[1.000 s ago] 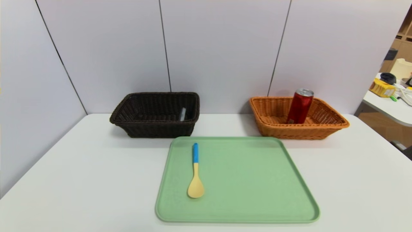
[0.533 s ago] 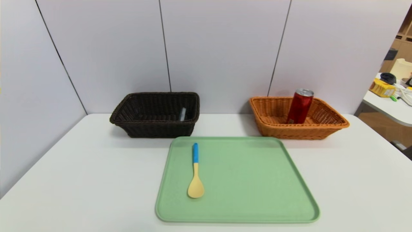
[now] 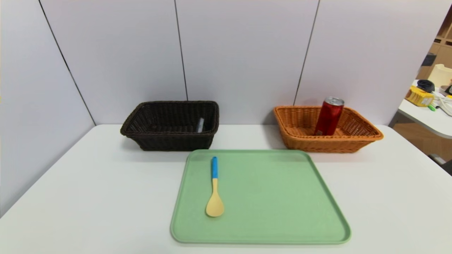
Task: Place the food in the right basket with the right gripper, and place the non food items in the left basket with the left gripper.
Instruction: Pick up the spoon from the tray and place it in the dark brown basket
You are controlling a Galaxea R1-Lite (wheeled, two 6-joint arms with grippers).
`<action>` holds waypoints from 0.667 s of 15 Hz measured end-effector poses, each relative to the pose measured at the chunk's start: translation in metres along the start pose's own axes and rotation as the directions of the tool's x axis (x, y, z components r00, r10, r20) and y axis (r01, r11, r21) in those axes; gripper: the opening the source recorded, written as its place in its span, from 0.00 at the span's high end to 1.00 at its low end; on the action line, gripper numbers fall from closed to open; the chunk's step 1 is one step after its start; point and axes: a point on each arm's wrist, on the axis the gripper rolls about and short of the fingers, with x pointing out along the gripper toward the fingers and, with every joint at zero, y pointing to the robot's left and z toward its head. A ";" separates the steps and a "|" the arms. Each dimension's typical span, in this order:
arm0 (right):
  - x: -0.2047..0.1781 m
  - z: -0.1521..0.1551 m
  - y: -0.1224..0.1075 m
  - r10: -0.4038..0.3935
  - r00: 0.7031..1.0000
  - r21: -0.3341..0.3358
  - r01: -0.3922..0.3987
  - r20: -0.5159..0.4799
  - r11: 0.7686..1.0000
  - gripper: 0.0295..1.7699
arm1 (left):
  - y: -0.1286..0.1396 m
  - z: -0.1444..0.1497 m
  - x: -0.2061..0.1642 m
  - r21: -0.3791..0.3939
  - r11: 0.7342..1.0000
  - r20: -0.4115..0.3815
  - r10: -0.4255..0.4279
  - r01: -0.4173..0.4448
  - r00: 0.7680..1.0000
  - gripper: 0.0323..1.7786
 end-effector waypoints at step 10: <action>0.000 0.000 0.000 0.000 1.000 0.000 0.000 0.000 1.000 0.04 | -0.009 0.134 0.079 0.117 0.933 -0.394 -0.272 0.342 0.878 0.05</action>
